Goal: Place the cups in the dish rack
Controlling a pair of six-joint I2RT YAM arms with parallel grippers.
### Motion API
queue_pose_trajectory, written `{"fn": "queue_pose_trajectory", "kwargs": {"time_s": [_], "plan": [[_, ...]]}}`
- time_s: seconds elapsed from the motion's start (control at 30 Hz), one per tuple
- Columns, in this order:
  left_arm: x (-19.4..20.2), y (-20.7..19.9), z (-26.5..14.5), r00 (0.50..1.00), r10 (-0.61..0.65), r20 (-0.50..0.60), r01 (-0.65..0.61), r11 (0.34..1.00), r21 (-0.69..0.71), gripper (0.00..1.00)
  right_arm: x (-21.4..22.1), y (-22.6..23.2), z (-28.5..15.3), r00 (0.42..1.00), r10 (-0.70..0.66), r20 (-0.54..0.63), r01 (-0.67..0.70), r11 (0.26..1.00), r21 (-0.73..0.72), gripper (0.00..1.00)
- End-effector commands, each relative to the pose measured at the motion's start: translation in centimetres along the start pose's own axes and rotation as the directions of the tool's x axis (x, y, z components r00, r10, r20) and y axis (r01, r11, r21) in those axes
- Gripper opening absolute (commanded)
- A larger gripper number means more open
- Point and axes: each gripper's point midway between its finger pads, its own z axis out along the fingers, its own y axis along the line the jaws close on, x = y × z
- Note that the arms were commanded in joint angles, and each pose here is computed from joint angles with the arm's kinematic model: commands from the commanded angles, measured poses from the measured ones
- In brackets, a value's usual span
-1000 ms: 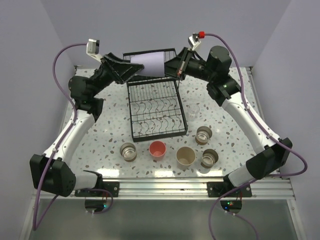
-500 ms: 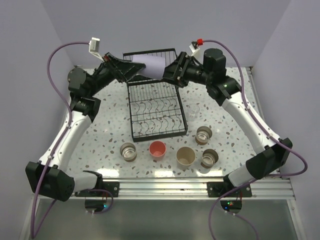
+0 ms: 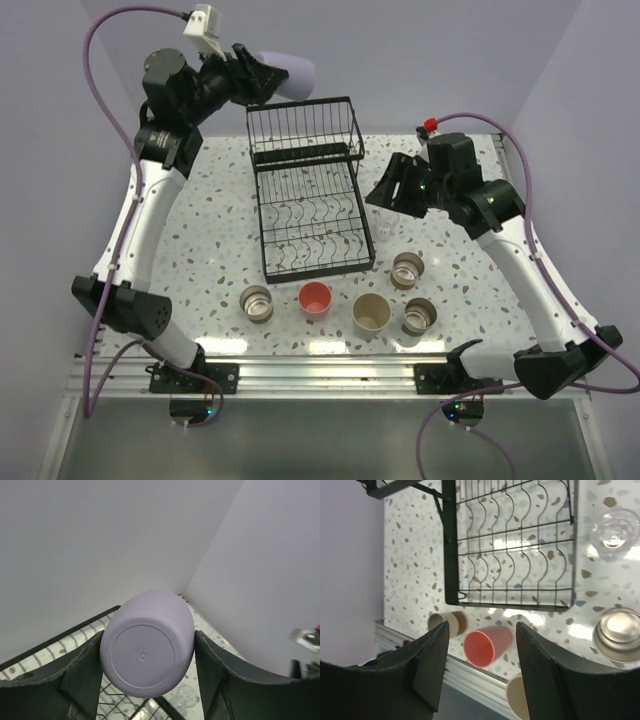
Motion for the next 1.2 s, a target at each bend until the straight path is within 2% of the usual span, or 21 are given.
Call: {"fn": "queue_pose_trajectory", "kwargs": {"time_s": [0.0,0.07,0.1,0.13,0.2,0.37,0.67,0.9,1.17], "plan": [[2.0,4.9,1.6,0.984,0.118,-0.131,-0.139,0.977,-0.16,0.0,0.7,-2.5,-1.3,0.997,-0.081,-0.006,0.081,0.992,0.095,0.6],[4.5,7.7,3.1,0.966,0.132,-0.223,-0.18,0.961,-0.212,0.0,0.7,-2.7,-1.5,0.994,-0.105,-0.018,0.107,0.988,0.112,0.6],[2.4,7.5,3.4,0.967,0.169,-0.192,-0.211,0.95,-0.231,0.0,0.7,-2.8,-1.5,0.994,-0.11,-0.019,0.112,0.987,0.116,0.6],[3.4,8.6,3.4,0.956,0.165,-0.244,-0.227,0.94,-0.254,0.0,0.8,-2.9,-1.5,0.993,-0.114,-0.027,0.117,0.986,0.122,0.6],[5.0,10.8,4.3,0.949,0.149,-0.278,-0.234,0.923,-0.305,0.0,1.1,-3.1,-1.5,0.992,-0.115,-0.041,0.12,0.985,0.122,0.6],[8.1,13.0,4.6,0.934,0.079,-0.348,-0.216,0.902,-0.374,0.0,2.8,-3.3,-0.8,0.992,-0.087,-0.091,0.096,0.991,0.098,0.59],[11.7,14.0,3.5,0.885,0.059,-0.463,-0.27,0.873,-0.405,0.0,3.5,-3.5,0.2,0.988,-0.075,-0.131,0.088,0.992,0.092,0.58],[13.4,16.0,2.0,0.841,0.064,-0.537,-0.355,0.815,-0.458,0.0,4.0,-3.8,0.9,0.986,-0.07,-0.154,0.087,0.991,0.102,0.58],[15.6,16.6,2.1,0.812,0.05,-0.582,-0.378,0.805,-0.457,0.0,4.0,-4.2,0.8,0.985,-0.084,-0.151,0.102,0.988,0.113,0.58]]}}
